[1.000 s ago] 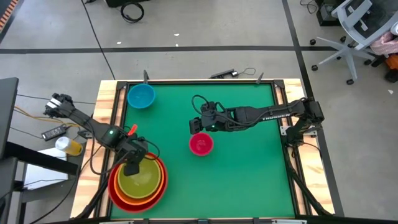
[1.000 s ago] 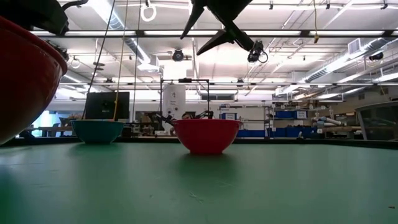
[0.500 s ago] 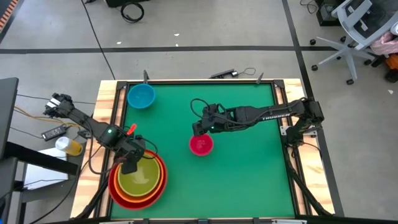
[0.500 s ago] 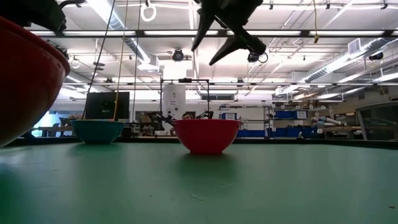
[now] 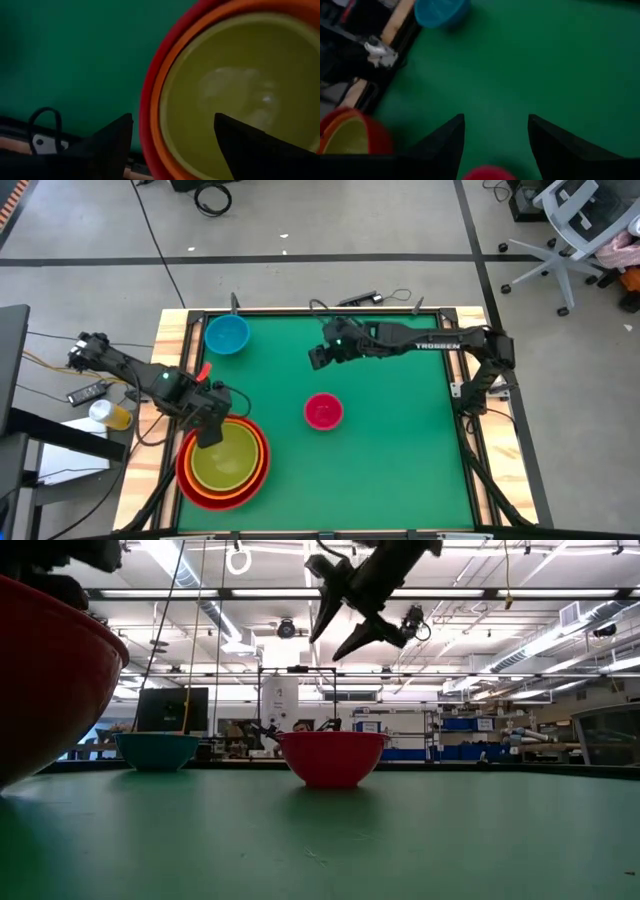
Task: Nest bowls inside each other
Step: Stack the blue bowl into the top of the green bowl
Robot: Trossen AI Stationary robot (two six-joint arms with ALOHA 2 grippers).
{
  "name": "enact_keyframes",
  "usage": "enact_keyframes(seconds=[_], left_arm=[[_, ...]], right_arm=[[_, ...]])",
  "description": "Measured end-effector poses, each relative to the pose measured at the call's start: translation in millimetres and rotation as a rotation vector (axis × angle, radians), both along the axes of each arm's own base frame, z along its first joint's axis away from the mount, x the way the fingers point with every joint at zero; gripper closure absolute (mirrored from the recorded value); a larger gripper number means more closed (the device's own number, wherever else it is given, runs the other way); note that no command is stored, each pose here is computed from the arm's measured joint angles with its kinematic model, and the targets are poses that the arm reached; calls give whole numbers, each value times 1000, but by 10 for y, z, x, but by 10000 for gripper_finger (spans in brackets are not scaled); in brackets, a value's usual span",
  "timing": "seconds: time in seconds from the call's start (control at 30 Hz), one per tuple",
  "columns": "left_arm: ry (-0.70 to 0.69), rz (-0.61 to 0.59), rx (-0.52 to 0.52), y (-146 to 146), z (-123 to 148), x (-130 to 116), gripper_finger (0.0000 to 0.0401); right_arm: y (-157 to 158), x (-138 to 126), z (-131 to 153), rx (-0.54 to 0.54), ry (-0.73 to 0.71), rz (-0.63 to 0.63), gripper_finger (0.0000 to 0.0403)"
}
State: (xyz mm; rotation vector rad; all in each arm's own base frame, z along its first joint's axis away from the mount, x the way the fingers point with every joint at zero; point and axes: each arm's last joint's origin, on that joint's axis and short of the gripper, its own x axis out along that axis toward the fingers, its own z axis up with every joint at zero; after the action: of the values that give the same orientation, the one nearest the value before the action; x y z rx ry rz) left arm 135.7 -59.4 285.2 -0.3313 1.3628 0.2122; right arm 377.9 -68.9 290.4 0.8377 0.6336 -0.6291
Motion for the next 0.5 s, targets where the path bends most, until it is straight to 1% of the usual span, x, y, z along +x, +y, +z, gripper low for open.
enact_keyframes(seconds=[0.1, 0.17, 0.3, 0.4, 0.5], left_arm=[[-34, 15, -15, 9, 107, 13, 119], [-46, 39, 1, 41, 175, 11, 119], [-35, 166, 92, 185, 270, -25, 119], [-39, 265, 119, 305, 327, -33, 119], [-69, 371, 148, 439, 360, -10, 119]], right_arm=[[-167, 66, -71, -1, -25, 35, 183], [-283, 128, -156, 9, -43, 52, 183], [-516, 281, -373, 32, -103, 76, 183], [-674, 388, -501, 67, -186, 106, 183], [-797, 465, -646, 114, -239, 126, 183]])
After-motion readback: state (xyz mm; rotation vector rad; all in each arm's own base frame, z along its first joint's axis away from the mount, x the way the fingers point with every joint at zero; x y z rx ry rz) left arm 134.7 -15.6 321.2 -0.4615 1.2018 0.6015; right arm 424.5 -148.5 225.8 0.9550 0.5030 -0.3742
